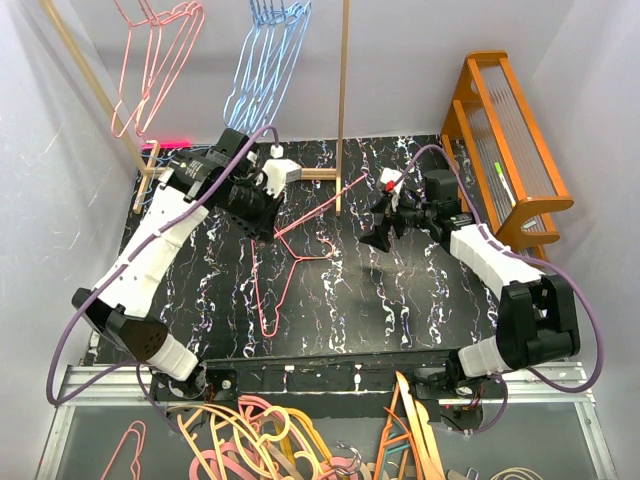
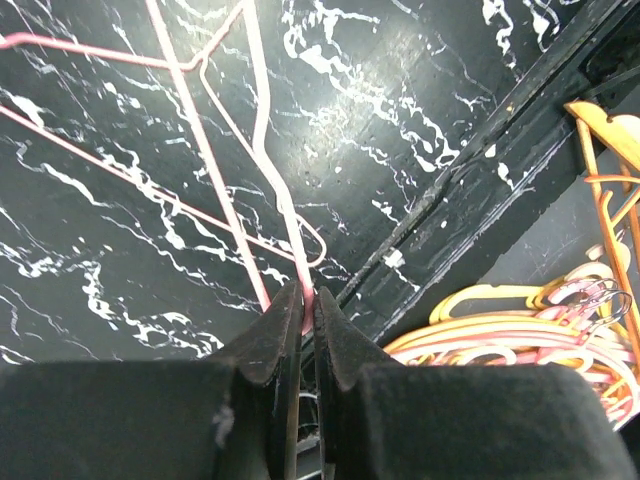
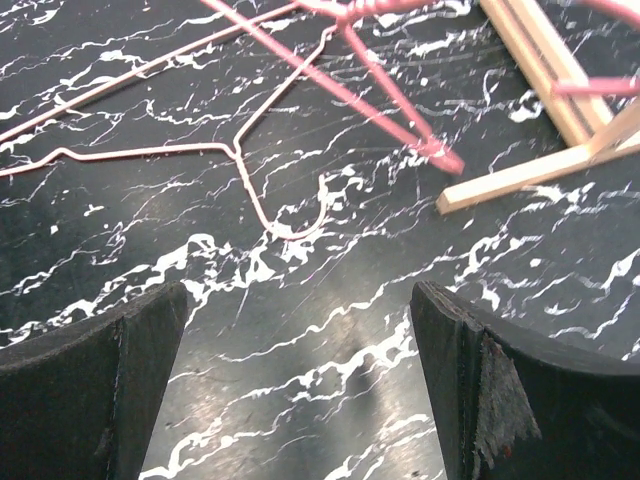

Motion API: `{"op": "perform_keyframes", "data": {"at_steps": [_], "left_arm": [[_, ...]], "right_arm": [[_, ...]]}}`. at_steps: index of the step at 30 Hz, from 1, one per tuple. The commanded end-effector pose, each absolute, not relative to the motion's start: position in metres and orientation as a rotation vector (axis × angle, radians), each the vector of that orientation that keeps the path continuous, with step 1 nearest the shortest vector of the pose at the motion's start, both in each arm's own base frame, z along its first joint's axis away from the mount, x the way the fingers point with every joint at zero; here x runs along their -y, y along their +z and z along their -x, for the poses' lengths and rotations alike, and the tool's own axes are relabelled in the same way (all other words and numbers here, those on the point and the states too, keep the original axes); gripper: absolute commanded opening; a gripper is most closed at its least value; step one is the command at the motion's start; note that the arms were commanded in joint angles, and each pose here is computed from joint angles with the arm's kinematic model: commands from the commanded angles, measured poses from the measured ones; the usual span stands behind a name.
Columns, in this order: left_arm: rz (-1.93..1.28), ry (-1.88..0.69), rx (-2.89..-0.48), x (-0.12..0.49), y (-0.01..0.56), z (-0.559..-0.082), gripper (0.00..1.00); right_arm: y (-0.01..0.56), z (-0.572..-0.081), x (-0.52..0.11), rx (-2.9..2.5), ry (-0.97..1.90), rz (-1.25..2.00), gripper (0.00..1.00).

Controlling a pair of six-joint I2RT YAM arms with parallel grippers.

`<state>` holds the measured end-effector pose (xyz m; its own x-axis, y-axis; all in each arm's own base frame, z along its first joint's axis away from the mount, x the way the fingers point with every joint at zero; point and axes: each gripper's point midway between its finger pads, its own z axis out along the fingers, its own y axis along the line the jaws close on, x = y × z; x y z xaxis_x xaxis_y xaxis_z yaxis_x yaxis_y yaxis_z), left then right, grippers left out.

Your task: Organize the hangers

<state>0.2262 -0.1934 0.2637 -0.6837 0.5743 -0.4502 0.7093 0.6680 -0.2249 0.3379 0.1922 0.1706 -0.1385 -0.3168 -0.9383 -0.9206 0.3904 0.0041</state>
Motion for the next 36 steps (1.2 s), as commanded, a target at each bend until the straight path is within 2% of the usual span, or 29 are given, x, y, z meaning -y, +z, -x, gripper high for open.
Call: {"op": "perform_keyframes", "data": {"at_steps": [1,8,12,19,27,33,35,36], "left_arm": [[-1.124,-0.619,-2.391,0.195,0.299,-0.214,0.0],[-1.106,-0.58,-2.376,0.186,0.304,-0.215,0.0],[-1.08,-0.556,-2.4,0.18,0.298,-0.216,0.0],[-1.05,-0.58,-2.446,0.177,0.289,-0.215,0.0],[-1.035,-0.597,-2.48,0.176,0.282,-0.214,0.0],[-1.01,-0.619,-2.51,0.176,0.276,-0.215,0.0],[-1.004,-0.621,-2.518,0.175,0.274,-0.216,0.0],[-1.001,-0.616,-2.524,0.174,0.272,-0.216,0.0]], "right_arm": [[0.22,-0.368,-0.208,-1.405,0.69,1.202,0.99],[0.229,-0.391,-0.213,-1.327,0.735,1.181,0.99],[0.219,-0.38,-0.237,-1.285,0.852,1.222,0.99],[0.207,-0.364,-0.296,-1.177,0.897,1.296,0.99],[0.206,-0.434,-0.311,-1.214,0.727,1.119,0.99],[0.209,-0.478,-0.319,-1.254,0.631,0.955,0.85],[0.208,-0.482,-0.322,-1.257,0.636,0.943,0.72],[0.206,-0.481,-0.325,-1.261,0.648,0.944,0.61]]}}
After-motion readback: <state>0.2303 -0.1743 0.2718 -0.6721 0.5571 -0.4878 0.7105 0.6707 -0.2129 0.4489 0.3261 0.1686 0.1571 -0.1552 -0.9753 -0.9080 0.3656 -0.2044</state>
